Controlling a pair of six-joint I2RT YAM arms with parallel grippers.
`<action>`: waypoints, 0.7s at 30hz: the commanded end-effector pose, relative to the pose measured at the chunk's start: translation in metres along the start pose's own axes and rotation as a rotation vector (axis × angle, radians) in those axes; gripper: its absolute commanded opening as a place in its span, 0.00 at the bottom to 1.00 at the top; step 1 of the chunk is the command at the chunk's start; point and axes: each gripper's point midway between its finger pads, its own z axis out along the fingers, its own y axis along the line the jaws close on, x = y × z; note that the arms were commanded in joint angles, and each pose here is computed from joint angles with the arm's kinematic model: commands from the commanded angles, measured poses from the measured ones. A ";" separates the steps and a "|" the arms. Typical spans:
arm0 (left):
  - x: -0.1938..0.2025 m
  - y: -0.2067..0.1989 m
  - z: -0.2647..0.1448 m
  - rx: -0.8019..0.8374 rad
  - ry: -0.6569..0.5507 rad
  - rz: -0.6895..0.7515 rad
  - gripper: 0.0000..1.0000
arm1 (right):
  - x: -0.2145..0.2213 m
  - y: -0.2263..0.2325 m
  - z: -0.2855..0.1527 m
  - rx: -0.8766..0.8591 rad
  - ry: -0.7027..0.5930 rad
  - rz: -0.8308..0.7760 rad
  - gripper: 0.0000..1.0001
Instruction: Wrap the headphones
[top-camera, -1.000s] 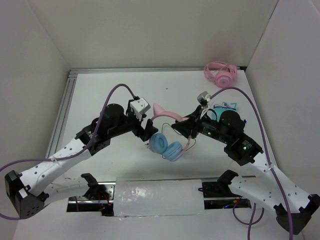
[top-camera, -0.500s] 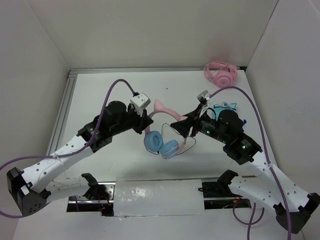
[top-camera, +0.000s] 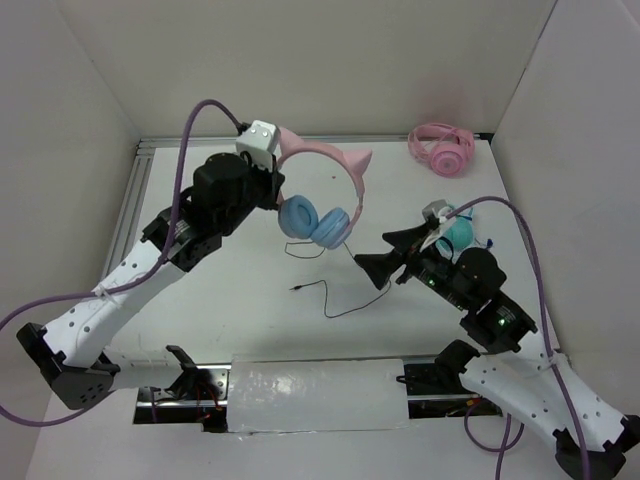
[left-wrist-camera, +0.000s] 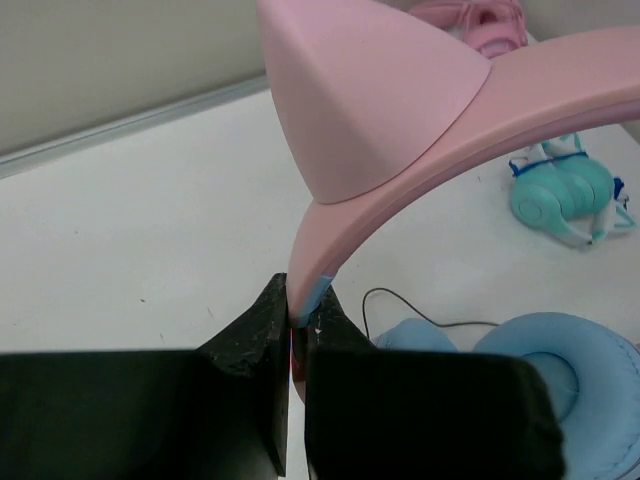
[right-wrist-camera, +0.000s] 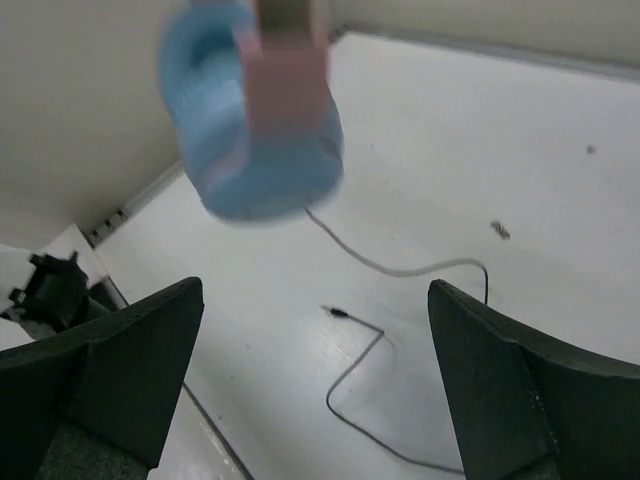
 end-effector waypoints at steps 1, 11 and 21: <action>-0.082 0.014 -0.015 -0.055 -0.201 -0.102 0.00 | 0.047 -0.015 0.005 0.030 0.089 0.028 1.00; -0.151 -0.018 -0.046 0.169 -0.310 -0.067 0.00 | 0.102 -0.063 0.036 0.144 0.016 -0.253 1.00; -0.200 -0.041 -0.088 0.328 -0.412 -0.072 0.00 | 0.129 -0.070 0.092 0.072 0.174 -0.471 1.00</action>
